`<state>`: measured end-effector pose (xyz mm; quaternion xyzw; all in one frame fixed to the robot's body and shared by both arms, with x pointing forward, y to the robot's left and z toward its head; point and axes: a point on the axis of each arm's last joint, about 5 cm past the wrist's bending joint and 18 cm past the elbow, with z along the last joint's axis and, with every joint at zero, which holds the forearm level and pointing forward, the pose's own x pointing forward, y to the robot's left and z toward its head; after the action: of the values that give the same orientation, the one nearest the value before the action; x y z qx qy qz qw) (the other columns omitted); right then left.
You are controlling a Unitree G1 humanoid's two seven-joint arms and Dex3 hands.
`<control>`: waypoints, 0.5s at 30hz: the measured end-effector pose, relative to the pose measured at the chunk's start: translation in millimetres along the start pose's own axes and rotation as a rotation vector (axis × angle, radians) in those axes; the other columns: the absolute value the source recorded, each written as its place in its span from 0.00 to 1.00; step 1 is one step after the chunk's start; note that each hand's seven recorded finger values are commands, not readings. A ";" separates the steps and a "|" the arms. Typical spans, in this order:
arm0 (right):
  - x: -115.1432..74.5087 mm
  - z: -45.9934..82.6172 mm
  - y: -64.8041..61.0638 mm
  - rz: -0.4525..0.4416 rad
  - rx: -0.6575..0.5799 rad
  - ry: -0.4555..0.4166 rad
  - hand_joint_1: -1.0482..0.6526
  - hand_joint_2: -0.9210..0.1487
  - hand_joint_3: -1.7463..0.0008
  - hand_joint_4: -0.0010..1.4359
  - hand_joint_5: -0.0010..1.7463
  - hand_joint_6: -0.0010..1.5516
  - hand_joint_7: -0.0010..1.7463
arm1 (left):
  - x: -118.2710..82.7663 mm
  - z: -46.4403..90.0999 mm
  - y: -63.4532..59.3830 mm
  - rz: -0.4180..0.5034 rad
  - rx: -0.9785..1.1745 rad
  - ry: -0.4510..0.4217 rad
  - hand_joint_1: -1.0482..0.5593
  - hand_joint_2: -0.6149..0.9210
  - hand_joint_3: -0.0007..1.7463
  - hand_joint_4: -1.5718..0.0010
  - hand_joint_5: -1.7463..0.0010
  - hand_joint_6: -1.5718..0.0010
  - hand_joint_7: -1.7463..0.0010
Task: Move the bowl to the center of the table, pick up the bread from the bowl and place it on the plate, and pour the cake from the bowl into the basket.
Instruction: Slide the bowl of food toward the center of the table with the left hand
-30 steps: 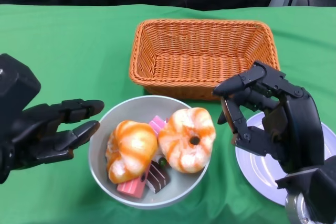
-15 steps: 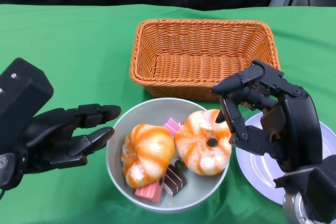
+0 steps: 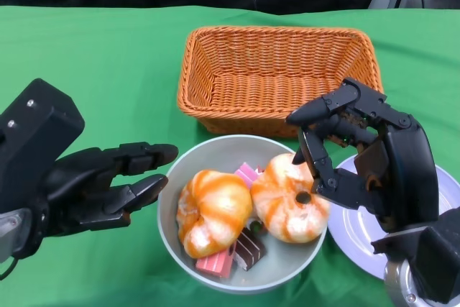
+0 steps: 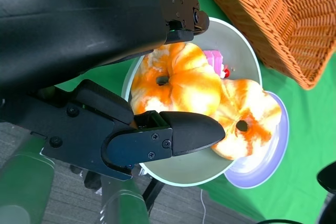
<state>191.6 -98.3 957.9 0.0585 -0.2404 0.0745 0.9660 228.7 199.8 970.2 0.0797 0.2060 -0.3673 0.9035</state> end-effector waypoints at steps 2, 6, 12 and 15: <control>0.1 0.0 0.0 0.000 0.001 0.001 0.54 0.32 0.46 0.55 0.89 0.50 0.63 | 0.2 0.3 -0.3 0.001 0.002 -0.003 0.14 1.00 0.37 0.87 0.97 0.97 1.00; 0.1 -0.2 -0.1 0.002 0.001 0.005 0.54 0.32 0.46 0.55 0.89 0.49 0.63 | 0.8 2.7 -1.2 0.058 0.039 -0.033 0.15 1.00 0.36 0.85 0.96 0.94 0.99; 0.0 -0.4 -0.4 0.006 0.000 0.005 0.55 0.29 0.49 0.53 0.88 0.48 0.62 | 0.0 8.0 -1.3 0.236 0.144 -0.097 0.15 1.00 0.33 0.82 0.95 0.94 0.99; -0.1 -0.8 -0.5 0.014 0.000 0.004 0.56 0.29 0.49 0.54 0.88 0.48 0.62 | -0.7 8.4 -1.5 0.297 0.168 -0.119 0.15 1.00 0.30 0.79 0.94 0.91 0.98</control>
<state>192.0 -98.7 957.1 0.0565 -0.2389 0.0814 0.9660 229.9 196.7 978.0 0.1624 0.1068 -0.2497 0.9486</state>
